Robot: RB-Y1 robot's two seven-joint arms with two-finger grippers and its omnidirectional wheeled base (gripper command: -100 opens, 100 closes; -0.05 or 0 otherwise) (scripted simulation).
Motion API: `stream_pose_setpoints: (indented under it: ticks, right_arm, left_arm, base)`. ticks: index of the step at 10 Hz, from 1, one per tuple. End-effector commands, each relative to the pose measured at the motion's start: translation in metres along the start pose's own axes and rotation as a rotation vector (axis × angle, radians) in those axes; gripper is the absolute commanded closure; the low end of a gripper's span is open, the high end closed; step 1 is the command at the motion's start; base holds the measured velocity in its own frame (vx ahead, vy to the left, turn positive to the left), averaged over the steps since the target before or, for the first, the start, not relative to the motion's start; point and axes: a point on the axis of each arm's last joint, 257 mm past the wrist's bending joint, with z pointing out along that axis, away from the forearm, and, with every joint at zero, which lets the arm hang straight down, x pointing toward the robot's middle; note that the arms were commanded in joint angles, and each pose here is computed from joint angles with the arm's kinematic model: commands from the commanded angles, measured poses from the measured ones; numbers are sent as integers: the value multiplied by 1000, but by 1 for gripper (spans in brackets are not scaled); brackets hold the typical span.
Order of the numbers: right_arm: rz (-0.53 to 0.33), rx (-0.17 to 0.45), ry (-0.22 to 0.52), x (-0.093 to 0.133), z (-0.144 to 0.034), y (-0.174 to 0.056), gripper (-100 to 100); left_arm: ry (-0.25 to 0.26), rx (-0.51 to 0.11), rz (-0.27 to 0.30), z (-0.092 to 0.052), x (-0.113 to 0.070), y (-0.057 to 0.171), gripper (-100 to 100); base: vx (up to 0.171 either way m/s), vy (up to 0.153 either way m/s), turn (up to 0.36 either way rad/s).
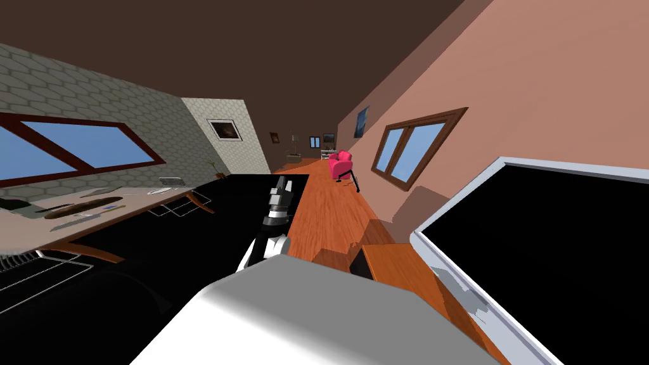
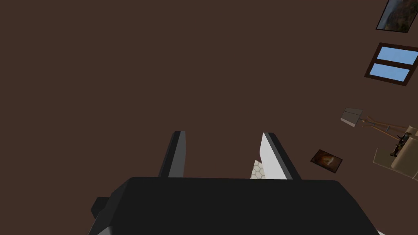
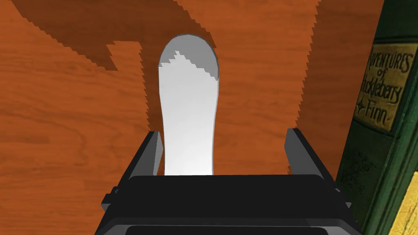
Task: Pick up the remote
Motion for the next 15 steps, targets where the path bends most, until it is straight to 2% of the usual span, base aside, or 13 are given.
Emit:
stream_pose_setpoints:
  ticks: [1,3,4,7,8,9,10,13,14,15]
  right_arm:
    - [36,3,-44,-13,3,2,-100]
    - [120,9,-135,-39,6,3,-100]
    - [120,9,-137,-39,6,3,-100]
    - [198,12,-232,-67,7,3,-100]
    - [182,12,-211,-60,7,3,-100]
    - [186,12,-217,-61,6,3,0]
    - [176,14,-216,-73,14,0,-100]
    - [161,17,-216,-91,24,-5,-100]
    - [165,16,-218,-88,23,-4,-100]
    - [164,17,-216,-89,24,-4,100]
  left_arm:
    - [0,0,0,0,0,0,0]
    - [0,0,0,0,0,0,0]
    - [0,0,0,0,0,0,0]
    - [0,0,0,0,0,0,0]
    - [0,0,0,0,0,0,0]
    - [0,0,0,0,0,0,0]
    - [0,0,0,0,0,0,0]
    - [0,0,0,0,0,0,0]
    - [0,0,0,0,0,0,0]
    - [0,0,0,0,0,0,0]
  base:
    - [1,-35,90]
    - [-5,-31,181]
    - [-8,-32,79]
    - [-14,-32,111]
    - [-8,-20,23]
    - [0,0,0]
    - [14,-36,-72]
    - [5,-2,-17]
    - [4,5,-8]
    - [0,0,0]
